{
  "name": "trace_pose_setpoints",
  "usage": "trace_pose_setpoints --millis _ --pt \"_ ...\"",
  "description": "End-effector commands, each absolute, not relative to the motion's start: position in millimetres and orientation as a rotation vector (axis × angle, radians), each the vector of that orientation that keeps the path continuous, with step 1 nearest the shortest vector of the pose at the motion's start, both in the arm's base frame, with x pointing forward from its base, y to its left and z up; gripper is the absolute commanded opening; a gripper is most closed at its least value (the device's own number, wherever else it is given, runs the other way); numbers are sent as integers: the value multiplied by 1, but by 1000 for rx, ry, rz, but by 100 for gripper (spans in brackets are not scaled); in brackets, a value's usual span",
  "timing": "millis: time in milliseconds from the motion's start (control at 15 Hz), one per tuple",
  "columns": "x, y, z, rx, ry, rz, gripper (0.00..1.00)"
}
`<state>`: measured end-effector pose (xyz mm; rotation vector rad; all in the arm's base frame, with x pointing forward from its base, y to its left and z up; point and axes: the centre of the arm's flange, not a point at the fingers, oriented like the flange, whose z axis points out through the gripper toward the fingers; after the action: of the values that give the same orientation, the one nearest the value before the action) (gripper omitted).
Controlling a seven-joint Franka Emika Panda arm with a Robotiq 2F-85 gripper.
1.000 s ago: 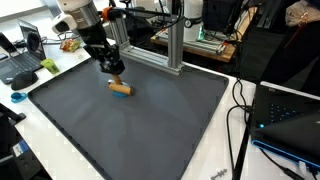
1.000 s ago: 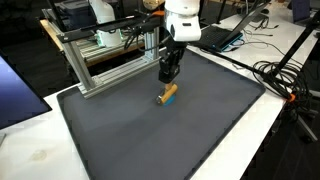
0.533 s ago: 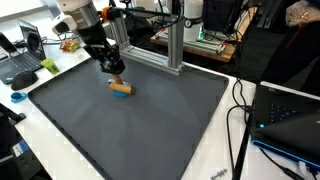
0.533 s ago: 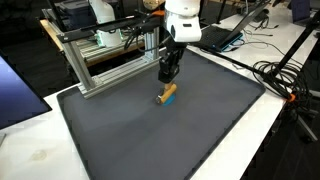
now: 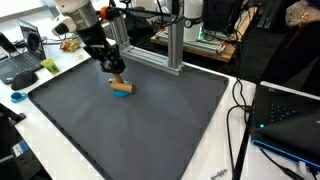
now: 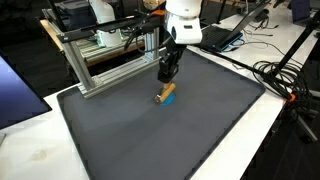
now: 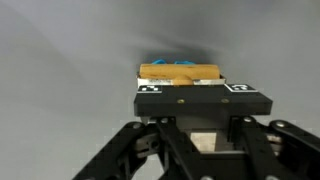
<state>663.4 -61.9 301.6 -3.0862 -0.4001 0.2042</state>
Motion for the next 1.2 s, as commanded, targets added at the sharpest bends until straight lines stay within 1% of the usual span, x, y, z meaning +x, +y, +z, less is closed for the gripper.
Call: trace_pose_setpoints --millis 0,200,1133 --pt "656 -65 257 -3030 -409 383 22" --pt "657 -65 258 -3039 -391 384 22" --pt "672 -56 270 -3130 -205 222 22"
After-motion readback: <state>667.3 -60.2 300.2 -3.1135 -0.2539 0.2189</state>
